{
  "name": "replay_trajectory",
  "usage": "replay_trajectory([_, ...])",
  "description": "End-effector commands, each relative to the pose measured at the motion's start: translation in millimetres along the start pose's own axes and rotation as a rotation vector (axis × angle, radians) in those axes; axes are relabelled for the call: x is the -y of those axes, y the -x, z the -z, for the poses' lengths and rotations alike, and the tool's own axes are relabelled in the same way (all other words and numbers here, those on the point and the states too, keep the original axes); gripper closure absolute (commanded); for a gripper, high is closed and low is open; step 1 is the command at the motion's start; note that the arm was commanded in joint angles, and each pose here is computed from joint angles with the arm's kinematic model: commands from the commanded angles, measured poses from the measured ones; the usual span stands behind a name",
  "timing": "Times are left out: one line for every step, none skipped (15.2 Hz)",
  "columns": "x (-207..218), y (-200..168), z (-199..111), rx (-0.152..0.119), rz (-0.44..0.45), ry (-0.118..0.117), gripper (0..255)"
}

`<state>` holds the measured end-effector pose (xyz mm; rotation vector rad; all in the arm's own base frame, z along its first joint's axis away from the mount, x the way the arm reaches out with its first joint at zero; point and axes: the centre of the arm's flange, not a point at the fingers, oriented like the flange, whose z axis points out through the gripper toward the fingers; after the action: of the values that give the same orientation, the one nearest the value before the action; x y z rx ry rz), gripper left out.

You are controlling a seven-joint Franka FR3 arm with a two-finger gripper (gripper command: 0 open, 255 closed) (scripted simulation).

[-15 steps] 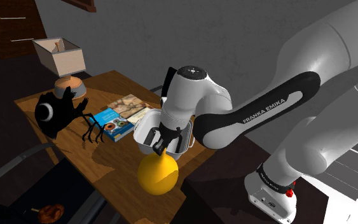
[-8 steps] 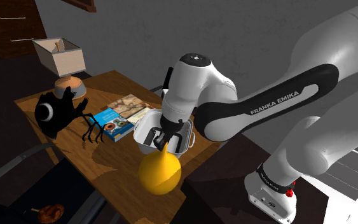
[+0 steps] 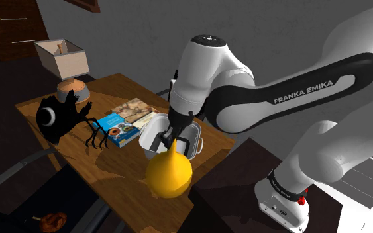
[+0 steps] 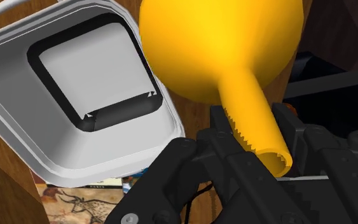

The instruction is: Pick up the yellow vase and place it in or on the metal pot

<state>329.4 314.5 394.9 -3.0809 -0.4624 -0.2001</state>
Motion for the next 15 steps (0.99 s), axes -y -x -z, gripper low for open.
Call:
replay_trajectory([-1,-1,11,-0.002,0.000,0.000,255])
replay_trajectory([-1,-2,16,-0.002,0.000,0.000,255])
replay_trajectory([-1,-2,22,-0.002,0.000,0.000,255])
replay_trajectory([-1,-3,27,-0.002,0.000,0.000,255])
replay_trajectory([-1,-4,32,-0.002,0.000,0.000,255])
replay_trajectory([-1,-4,37,-0.002,0.000,0.000,255])
replay_trajectory([-1,-5,43,-0.002,0.000,0.000,255])
replay_trajectory([-1,-6,48,-0.002,0.000,0.000,255])
replay_trajectory([-1,-6,53,-0.002,0.000,0.000,255])
replay_trajectory([-1,-7,58,-0.002,0.000,0.000,255])
replay_trajectory([-1,-8,64,-0.002,0.000,0.000,255])
replay_trajectory([-1,-8,69,-0.002,0.000,0.000,255])
replay_trajectory([-1,-9,74,-0.002,0.000,0.000,255])
replay_trajectory([-1,-10,79,-0.002,0.000,0.000,255])
replay_trajectory([-1,-11,85,-0.002,0.000,0.000,255])
